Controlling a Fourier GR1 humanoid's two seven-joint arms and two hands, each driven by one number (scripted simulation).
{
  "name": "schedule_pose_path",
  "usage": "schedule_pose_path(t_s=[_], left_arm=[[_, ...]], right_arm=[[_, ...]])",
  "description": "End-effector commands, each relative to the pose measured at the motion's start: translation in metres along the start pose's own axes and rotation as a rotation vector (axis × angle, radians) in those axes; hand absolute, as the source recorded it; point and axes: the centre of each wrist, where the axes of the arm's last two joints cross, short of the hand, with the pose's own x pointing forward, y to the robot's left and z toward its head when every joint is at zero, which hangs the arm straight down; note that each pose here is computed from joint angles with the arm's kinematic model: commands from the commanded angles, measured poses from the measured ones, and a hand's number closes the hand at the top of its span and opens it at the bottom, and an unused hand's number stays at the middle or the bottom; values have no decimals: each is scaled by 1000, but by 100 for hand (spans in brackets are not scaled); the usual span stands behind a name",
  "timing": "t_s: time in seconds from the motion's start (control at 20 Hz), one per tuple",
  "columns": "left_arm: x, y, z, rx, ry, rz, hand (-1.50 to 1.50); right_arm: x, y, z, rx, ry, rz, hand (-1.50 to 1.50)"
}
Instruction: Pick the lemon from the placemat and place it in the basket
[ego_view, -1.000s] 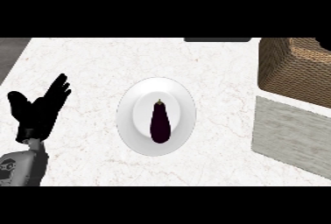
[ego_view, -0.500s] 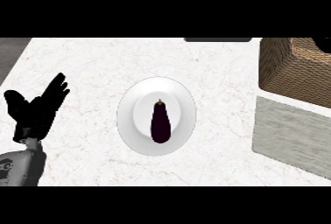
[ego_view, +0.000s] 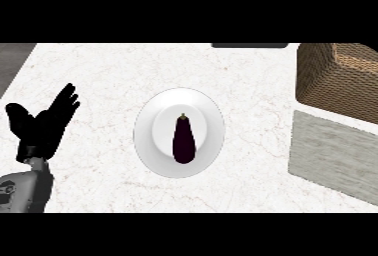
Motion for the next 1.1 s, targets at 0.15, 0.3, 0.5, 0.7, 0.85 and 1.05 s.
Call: schedule_pose_path(t_s=[0.15,0.3,0.5,0.7,0.85,1.05], left_arm=[[-1,9,-3,11,21,6,0],[-2,17,9,16,9,0,0],[8,9,-8,12,3,5,0],[1,5,15,19,7,-10,0],[13,6,-2,25,-1,10,0],[7,11,-5,3,2,13,0]], right_arm=[[-18,-41,-10,-192,112,-245,-150],[-40,-77,-11,-264,178,-359,-150],[-59,-139,-12,-247,215,-400,-150],[-97,-201,6,-178,238,-395,-150],[-130,-231,31,-83,215,-346,-150],[-154,-264,49,-29,235,-348,-150]])
